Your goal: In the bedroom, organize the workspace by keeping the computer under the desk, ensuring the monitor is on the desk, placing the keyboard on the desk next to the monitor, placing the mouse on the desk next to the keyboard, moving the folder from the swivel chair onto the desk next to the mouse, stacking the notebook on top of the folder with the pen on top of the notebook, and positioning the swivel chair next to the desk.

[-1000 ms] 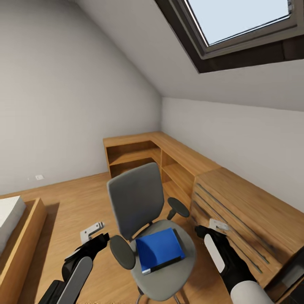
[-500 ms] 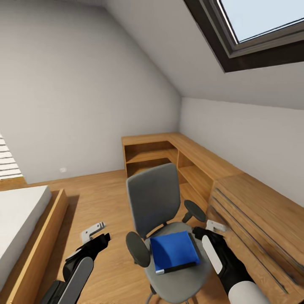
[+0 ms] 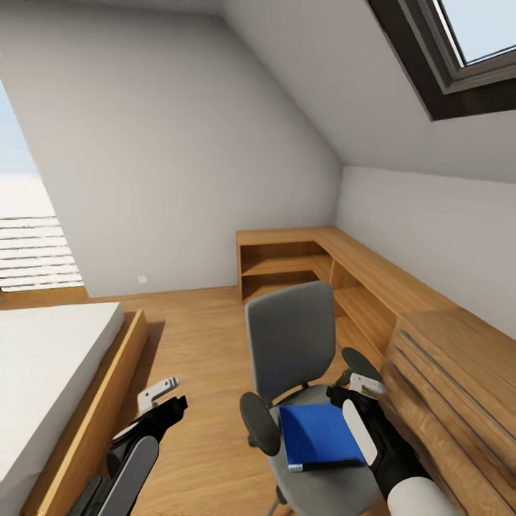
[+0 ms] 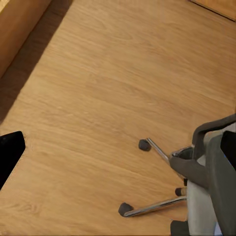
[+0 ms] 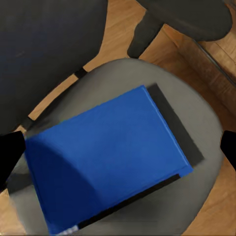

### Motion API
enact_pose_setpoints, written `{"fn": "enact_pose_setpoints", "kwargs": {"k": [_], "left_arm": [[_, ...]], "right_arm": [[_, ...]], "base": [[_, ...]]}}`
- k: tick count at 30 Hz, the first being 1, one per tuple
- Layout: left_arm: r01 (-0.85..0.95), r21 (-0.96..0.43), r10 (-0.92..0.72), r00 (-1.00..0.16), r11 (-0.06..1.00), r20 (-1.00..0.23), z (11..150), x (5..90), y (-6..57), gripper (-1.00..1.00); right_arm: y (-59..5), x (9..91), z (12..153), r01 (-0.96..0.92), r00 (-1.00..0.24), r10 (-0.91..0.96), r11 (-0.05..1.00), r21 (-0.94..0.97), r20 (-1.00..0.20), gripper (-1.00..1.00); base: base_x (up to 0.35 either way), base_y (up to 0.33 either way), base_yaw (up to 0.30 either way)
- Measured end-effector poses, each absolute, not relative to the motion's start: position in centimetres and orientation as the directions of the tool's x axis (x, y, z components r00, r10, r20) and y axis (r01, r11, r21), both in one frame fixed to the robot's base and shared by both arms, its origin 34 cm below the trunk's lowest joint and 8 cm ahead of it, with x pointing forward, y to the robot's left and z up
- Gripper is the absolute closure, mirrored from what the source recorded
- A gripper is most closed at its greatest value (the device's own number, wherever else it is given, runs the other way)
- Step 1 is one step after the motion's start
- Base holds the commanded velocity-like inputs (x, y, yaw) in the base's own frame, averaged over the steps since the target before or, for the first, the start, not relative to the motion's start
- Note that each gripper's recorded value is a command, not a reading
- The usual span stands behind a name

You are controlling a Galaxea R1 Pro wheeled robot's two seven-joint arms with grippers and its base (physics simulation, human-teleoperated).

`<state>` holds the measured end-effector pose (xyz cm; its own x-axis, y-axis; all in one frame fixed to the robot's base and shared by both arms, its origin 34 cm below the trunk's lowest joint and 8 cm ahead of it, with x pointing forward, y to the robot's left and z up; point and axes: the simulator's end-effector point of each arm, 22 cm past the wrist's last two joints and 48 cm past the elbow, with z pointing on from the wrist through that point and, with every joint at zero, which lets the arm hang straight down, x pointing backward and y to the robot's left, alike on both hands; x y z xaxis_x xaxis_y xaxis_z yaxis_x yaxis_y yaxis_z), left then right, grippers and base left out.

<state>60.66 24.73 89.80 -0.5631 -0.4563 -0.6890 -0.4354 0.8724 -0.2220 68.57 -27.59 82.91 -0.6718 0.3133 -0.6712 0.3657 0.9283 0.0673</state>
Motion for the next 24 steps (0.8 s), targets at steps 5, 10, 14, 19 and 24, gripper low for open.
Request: {"fn": "enact_pose_setpoints", "kwargs": {"k": [5,10,14,19,24], "left_arm": [[-0.434,-0.223,-0.456,-0.563,0.873,-0.689,89.84,60.67,24.7,-1.0],[-0.433,-0.222,-0.455,-0.565,0.874,-0.689,89.8,60.66,24.64,-1.0],[-0.432,-0.22,-0.453,-0.566,0.874,-0.689,89.79,60.66,24.66,-1.0],[-0.433,-0.222,-0.454,-0.563,0.874,-0.691,89.95,60.72,24.68,-1.0],[-0.432,-0.222,-0.453,-0.562,0.874,-0.692,89.45,60.85,24.66,-1.0]], "right_arm": [[-27.62,68.58,82.97,0.365,-0.671,0.313,0.928,0.068,-0.672,-1.0],[-27.55,68.6,82.96,0.364,-0.672,0.313,0.929,0.069,-0.672,-1.0],[-27.5,68.6,82.9,0.362,-0.673,0.312,0.929,0.07,-0.671,-1.0],[-27.38,68.69,83.02,0.357,-0.673,0.306,0.932,0.068,-0.674,-1.0],[-27.4,68.94,82.71,0.357,-0.669,0.304,0.932,0.065,-0.679,-1.0]], "base": [[0.24,0.0,0.144],[0.23,0.0,0.035],[0.061,0.0,0.008],[0.018,0.0,0.002],[0.004,0.0,0.0]]}}
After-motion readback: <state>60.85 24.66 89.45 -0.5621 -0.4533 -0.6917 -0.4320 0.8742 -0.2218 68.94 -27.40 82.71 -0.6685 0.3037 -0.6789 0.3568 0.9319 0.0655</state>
